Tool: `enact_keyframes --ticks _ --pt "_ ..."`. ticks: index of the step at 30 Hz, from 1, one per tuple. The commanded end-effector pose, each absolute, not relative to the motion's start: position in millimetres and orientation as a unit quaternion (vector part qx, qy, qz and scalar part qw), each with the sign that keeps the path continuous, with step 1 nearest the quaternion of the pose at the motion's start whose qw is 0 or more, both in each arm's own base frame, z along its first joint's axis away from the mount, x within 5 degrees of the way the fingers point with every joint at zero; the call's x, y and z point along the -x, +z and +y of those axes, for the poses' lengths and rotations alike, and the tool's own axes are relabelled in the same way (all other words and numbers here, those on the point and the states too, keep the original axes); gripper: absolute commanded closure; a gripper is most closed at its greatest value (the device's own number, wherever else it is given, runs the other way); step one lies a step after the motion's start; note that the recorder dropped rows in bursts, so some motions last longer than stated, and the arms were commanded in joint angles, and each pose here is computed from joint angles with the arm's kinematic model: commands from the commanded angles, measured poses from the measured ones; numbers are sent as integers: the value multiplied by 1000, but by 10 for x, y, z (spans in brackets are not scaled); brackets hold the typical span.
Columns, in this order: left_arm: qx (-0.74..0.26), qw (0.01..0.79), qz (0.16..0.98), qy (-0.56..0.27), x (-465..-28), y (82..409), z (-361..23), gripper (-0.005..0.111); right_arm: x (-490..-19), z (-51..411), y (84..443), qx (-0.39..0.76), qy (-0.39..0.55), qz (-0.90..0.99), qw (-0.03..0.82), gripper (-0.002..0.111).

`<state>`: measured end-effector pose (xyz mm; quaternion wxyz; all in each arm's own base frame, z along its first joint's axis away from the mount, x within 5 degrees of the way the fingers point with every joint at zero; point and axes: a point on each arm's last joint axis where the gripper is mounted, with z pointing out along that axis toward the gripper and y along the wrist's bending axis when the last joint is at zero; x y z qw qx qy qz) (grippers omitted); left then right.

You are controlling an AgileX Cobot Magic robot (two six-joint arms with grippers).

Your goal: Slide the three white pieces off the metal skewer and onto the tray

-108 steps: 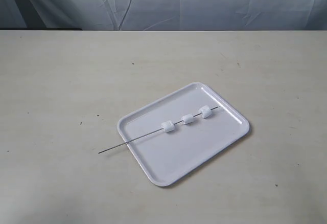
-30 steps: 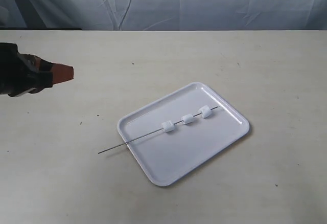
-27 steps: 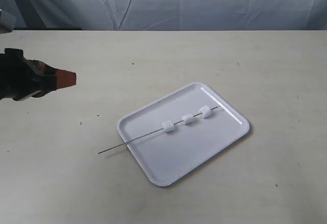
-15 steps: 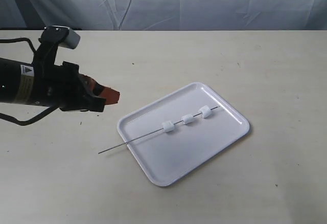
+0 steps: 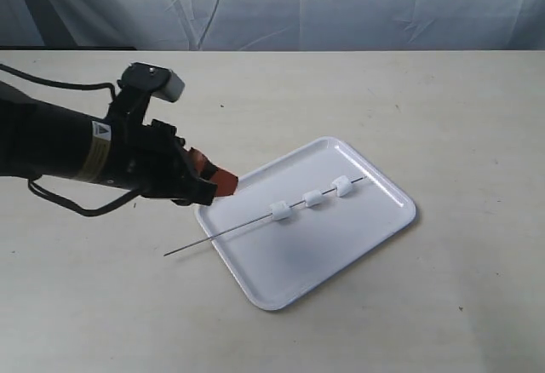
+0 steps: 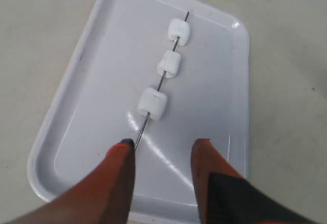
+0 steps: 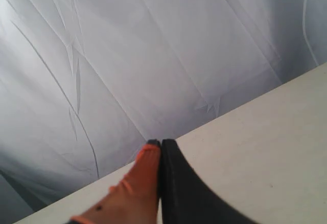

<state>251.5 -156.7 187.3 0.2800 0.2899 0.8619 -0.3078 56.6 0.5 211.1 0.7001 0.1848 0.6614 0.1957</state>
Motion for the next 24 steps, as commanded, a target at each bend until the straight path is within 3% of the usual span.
enact_keyframes --ticks 1,15,24 --pt "-294 281 865 -295 -2607 1813 -1658 69 -564 17 2084 -181 198 671 691 109" --pt "-312 224 886 -260 -2657 1313 -1766 69 -564 27 2065 -183 204 678 682 109" --pt "-379 265 865 -195 -2571 1344 -2017 71 -564 32 2053 -179 201 684 678 109"
